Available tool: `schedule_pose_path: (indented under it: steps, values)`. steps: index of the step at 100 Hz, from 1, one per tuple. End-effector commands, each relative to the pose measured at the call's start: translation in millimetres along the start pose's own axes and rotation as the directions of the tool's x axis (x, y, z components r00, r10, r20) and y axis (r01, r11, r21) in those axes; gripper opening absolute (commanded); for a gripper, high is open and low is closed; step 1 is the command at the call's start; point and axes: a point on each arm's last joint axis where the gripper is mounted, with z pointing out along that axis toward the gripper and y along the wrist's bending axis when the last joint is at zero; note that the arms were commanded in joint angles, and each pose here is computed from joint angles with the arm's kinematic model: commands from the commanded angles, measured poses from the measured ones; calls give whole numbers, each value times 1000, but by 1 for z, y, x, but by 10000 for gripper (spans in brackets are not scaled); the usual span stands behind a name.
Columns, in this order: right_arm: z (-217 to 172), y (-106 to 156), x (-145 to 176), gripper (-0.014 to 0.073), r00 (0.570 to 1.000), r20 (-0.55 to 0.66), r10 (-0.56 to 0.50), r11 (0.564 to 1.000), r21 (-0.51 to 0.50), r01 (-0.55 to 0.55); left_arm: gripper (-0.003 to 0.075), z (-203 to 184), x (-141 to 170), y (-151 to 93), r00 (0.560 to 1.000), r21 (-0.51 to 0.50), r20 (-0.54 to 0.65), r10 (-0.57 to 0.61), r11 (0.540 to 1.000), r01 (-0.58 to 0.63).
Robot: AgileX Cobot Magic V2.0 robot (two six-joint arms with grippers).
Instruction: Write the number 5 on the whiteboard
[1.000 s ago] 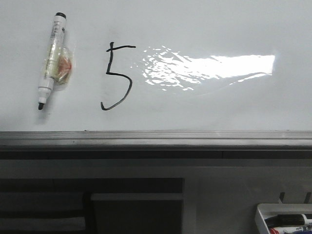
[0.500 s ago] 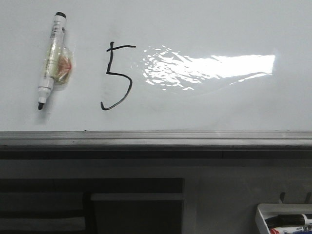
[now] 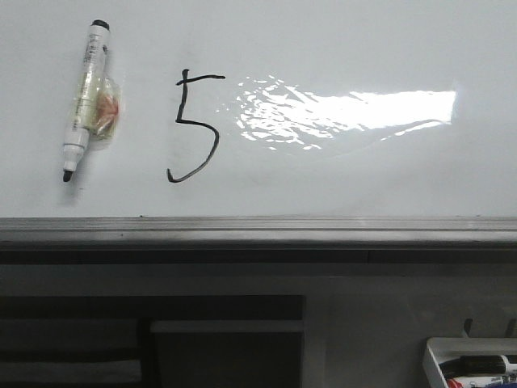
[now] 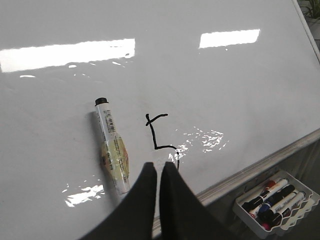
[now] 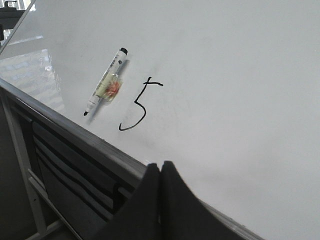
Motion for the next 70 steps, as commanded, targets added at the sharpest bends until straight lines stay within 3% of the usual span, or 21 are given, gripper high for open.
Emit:
schedule_pose_path:
  steps: [1, 21, 32, 55, 70]
  values:
    - [0, -3, -14, -61, 996, 87, -3, 999, 35, 0, -20, -1, -14, -5, 997, 50, 80, 0, 999, -4]
    - [0, -3, -14, -61, 996, 87, -3, 999, 35, 0, -20, 0, -14, -5, 997, 50, 78, -2, 999, -2]
    - [0, -3, -14, -61, 996, 87, -3, 999, 35, 0, -20, 0, -12, -4, 997, 36, 50, -61, 998, 60]
    - [0, -3, -14, -61, 996, 87, -3, 999, 35, 0, -20, -4, -12, 9, 994, -125, 47, 101, 988, -94]
    - [0, -3, -14, -61, 996, 87, -3, 999, 35, 0, -20, -12, -9, 20, 991, -261, 84, 105, 962, -79]
